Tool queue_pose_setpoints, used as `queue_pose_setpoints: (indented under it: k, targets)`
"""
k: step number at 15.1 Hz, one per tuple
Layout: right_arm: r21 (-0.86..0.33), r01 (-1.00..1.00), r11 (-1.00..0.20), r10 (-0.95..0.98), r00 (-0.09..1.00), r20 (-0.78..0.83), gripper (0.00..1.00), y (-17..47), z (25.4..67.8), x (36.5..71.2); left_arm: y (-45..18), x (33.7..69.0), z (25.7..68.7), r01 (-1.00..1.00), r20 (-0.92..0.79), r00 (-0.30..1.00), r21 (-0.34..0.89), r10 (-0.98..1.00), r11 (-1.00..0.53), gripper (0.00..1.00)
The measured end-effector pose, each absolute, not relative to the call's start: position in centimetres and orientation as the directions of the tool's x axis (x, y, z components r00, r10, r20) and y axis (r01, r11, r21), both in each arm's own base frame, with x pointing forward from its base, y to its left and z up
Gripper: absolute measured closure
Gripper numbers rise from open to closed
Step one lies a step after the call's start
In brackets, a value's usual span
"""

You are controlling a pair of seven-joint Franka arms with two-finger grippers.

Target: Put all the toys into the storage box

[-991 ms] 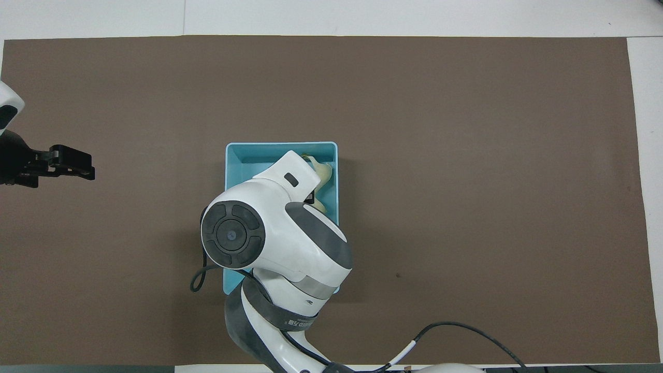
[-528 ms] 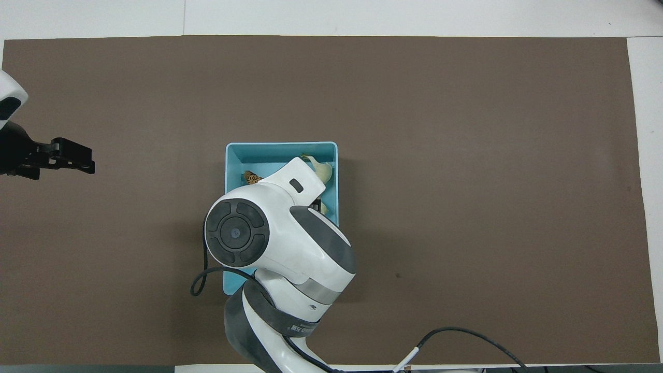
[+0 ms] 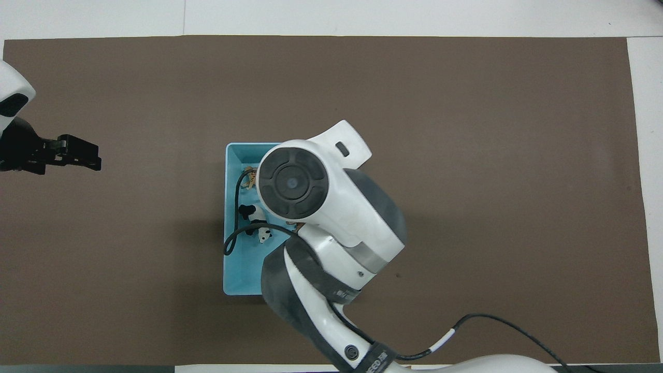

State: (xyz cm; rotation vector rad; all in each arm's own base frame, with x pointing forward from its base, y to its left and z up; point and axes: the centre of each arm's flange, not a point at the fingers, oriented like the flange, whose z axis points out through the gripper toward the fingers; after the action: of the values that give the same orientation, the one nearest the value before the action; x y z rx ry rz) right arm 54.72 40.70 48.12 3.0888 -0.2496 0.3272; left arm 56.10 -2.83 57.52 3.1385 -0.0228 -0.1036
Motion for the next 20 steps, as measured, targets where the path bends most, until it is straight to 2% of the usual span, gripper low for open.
queue_pose_setpoints:
  k: [7,11,15,20]
  targets:
    - [0.075,-0.028,-0.997,-0.011,0.977,0.214,0.0,23.6,53.1,61.9,-2.8,56.1,57.6,-0.015,-0.064,0.998,0.002,-0.015,-1.0,0.0]
    - [0.019,-0.072,-0.997,-0.066,0.978,0.2,0.0,11.7,55.3,64.3,-2.7,56.2,57.5,-0.012,-0.065,0.998,0.002,-0.012,-1.0,0.0]
    - [0.03,-0.116,-0.993,-0.111,0.986,0.128,0.0,2.2,57.1,63.2,-2.7,56.3,58.5,-0.013,-0.046,0.999,0.002,-0.013,-1.0,0.0]
    - [0.034,-0.142,-0.989,-0.141,0.99,0.012,0.0,-3.0,61.8,58.0,-2.7,56.4,58.6,-0.013,-0.043,0.999,0.002,-0.013,-1.0,0.0]
